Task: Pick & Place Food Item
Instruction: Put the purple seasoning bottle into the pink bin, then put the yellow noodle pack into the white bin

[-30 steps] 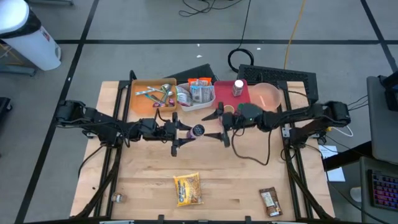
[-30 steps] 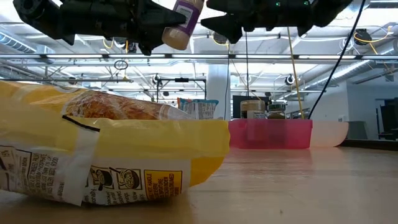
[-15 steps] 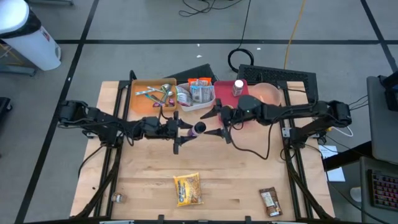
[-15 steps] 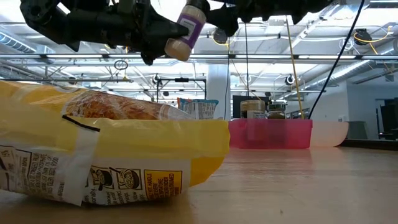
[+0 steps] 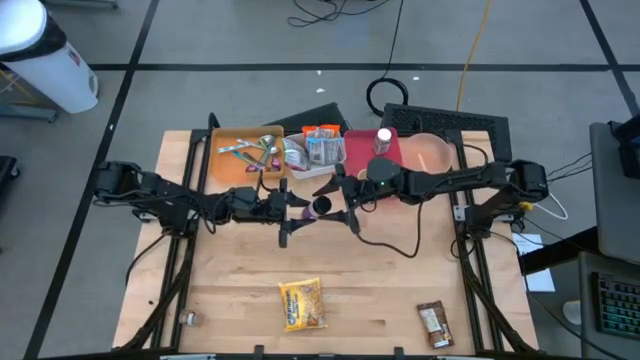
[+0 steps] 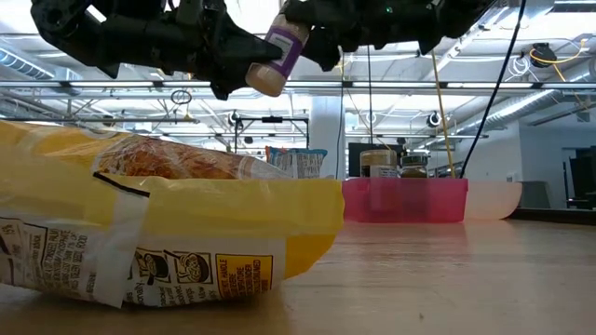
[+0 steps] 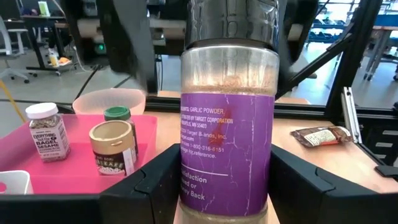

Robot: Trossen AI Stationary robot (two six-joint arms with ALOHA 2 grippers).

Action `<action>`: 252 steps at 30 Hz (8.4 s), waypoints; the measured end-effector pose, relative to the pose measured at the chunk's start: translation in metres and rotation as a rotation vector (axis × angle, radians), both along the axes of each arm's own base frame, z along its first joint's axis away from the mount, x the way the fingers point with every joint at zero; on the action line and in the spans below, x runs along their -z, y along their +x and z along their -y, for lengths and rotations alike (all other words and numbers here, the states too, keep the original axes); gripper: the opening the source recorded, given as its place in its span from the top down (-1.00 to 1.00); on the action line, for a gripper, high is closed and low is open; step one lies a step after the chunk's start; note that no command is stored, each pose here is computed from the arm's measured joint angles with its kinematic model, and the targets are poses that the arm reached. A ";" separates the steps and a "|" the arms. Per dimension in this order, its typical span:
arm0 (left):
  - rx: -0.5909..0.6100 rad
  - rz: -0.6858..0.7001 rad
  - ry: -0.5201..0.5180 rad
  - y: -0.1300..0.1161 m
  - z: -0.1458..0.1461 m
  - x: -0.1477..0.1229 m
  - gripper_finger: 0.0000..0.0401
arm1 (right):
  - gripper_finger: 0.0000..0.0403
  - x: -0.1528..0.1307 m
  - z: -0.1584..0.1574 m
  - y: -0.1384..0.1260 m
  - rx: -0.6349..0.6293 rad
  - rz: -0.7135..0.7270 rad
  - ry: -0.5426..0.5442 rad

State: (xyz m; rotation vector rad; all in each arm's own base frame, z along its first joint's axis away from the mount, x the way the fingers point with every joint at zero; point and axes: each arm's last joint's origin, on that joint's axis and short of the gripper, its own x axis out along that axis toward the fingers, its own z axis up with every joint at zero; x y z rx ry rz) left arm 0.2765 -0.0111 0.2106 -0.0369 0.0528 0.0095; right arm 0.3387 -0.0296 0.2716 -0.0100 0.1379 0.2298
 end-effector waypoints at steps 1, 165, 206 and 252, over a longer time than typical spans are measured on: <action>0.000 -0.004 0.000 0.000 0.000 0.000 -0.04 | -0.45 -0.001 0.000 0.000 0.000 0.012 0.002; -0.023 0.009 0.046 -0.054 0.002 -0.053 -0.44 | -0.28 0.095 0.206 -0.059 0.918 -0.407 0.108; 0.186 -0.277 -0.175 -0.061 0.025 -0.027 -0.44 | -0.46 0.028 0.003 -0.058 0.089 -0.256 0.133; 0.476 -0.622 -0.595 -0.003 0.151 0.072 0.07 | -0.45 0.113 -0.171 -0.114 0.126 -0.109 0.445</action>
